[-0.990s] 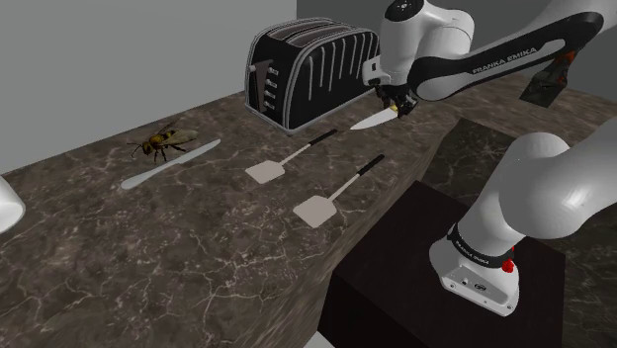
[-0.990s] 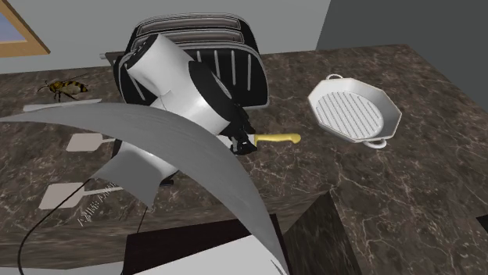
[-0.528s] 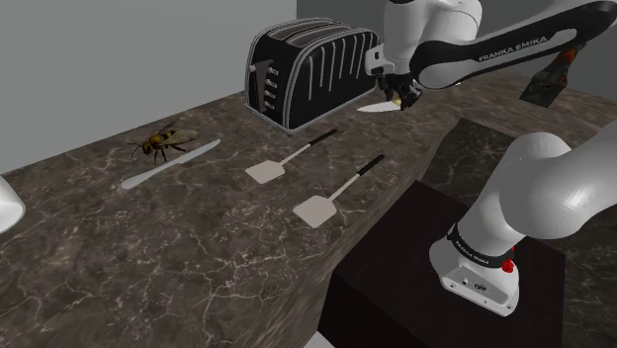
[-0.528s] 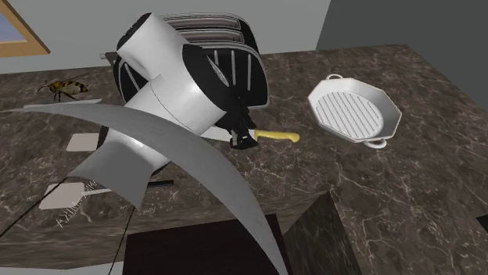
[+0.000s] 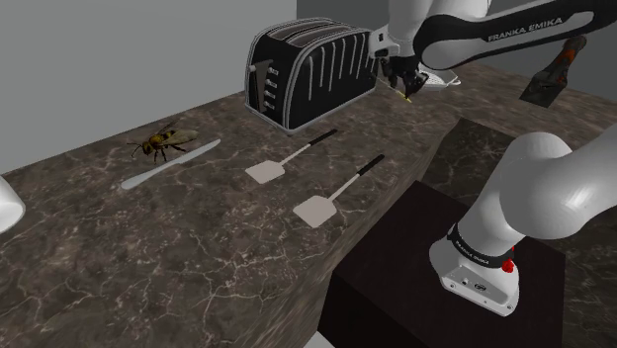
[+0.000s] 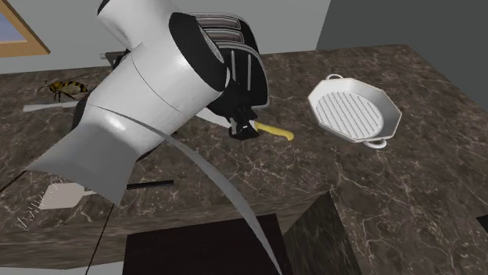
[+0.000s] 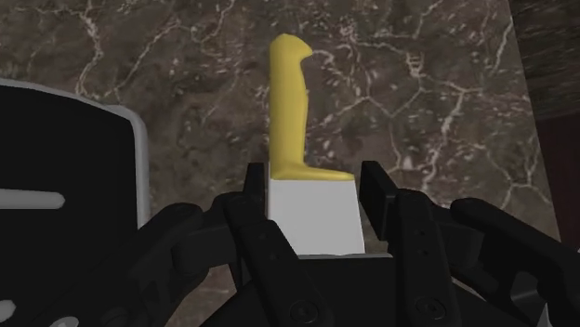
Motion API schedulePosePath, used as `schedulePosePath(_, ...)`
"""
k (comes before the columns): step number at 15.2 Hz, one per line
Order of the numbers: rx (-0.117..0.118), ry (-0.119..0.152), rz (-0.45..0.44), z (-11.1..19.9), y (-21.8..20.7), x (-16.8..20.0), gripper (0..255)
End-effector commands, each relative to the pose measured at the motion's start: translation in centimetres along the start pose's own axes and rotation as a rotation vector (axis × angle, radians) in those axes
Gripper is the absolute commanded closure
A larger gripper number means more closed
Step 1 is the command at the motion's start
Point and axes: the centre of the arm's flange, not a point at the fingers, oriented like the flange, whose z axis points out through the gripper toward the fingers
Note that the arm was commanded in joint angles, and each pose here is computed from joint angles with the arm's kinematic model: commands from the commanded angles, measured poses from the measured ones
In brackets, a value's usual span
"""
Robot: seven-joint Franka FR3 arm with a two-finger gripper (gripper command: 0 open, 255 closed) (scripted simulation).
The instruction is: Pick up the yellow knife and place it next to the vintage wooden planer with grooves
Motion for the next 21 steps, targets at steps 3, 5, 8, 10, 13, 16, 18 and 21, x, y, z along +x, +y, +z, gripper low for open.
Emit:
schedulePosePath(3,0.0,0.0,0.0,-1.9,0.3,-1.1,255)
schedulePosePath(5,0.0,0.0,0.0,-2.8,0.5,-1.6,255)
schedulePosePath(8,0.0,0.0,0.0,-4.2,0.7,-2.4,255)
schedulePosePath(10,0.0,0.0,0.0,-5.1,0.8,-2.9,255)
schedulePosePath(13,0.0,0.0,0.0,-6.4,1.0,-3.7,255)
schedulePosePath(16,0.0,0.0,0.0,-7.8,1.2,-4.5,255)
schedulePosePath(18,0.0,0.0,0.0,-8.7,1.3,-5.0,255)
schedulePosePath(21,0.0,0.0,0.0,-10.1,1.5,-5.8,255)
